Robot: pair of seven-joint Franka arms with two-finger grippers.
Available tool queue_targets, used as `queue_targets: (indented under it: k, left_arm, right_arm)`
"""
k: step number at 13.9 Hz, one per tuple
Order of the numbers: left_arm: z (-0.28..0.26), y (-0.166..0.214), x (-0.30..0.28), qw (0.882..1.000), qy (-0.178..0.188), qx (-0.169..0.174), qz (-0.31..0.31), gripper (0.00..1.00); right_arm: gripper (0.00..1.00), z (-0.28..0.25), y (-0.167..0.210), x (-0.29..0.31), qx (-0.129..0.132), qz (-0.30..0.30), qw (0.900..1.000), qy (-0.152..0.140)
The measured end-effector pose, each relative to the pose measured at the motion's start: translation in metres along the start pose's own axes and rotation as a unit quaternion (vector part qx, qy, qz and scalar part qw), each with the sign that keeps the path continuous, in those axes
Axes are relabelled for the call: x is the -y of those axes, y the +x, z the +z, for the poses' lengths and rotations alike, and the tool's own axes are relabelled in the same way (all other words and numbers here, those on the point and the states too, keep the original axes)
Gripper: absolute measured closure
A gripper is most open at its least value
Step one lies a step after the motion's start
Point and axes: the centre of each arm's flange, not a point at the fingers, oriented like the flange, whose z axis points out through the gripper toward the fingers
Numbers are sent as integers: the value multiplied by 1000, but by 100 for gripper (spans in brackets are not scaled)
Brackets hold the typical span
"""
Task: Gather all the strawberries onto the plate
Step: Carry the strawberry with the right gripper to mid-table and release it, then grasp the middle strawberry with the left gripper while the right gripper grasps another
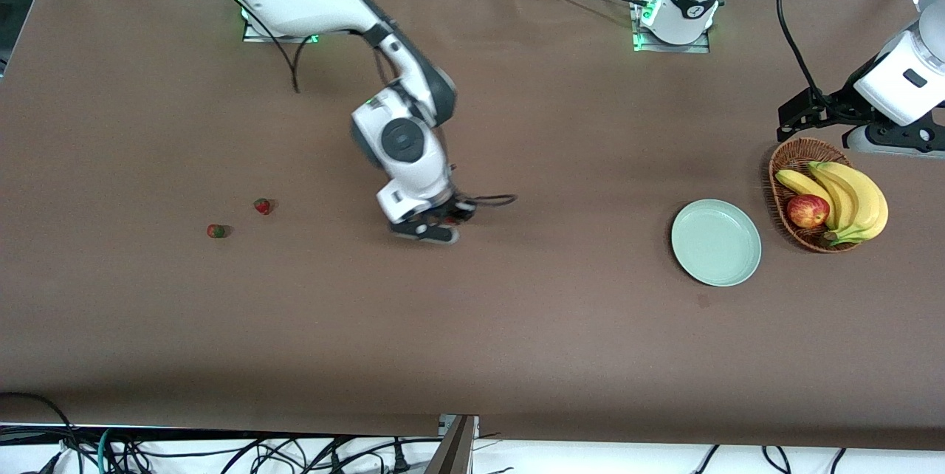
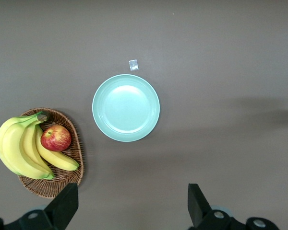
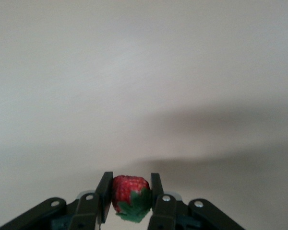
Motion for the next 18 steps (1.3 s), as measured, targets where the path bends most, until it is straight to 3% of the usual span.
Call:
queue_targets:
  k: [5, 7, 8, 10, 13, 14, 18]
  left_arm:
    - [0, 0, 0, 1000, 0, 0, 0, 0]
    - [0, 0, 0, 1000, 0, 1, 0, 0]
    - [0, 0, 0, 1000, 0, 1, 0, 0]
    - [0, 0, 0, 1000, 0, 1, 0, 0]
    - [1, -1, 0, 1000, 0, 6, 0, 0]
    - [2, -2, 0, 1000, 0, 10, 0, 0]
    - [19, -6, -5, 999, -1, 54, 4, 0]
  right_arm:
    - [64, 66, -85, 64, -23, 2, 996, 87]
    - [64, 81, -97, 68, -24, 3, 995, 95]
    - [57, 79, -95, 70, -26, 3, 995, 97]
    - [37, 64, -80, 73, -38, 8, 994, 105]
    - [5, 15, -11, 49, -48, 30, 996, 74]
    - [0, -3, 17, 34, -49, 25, 997, 60]
    - [0, -34, 88, -28, -35, -1, 999, 8]
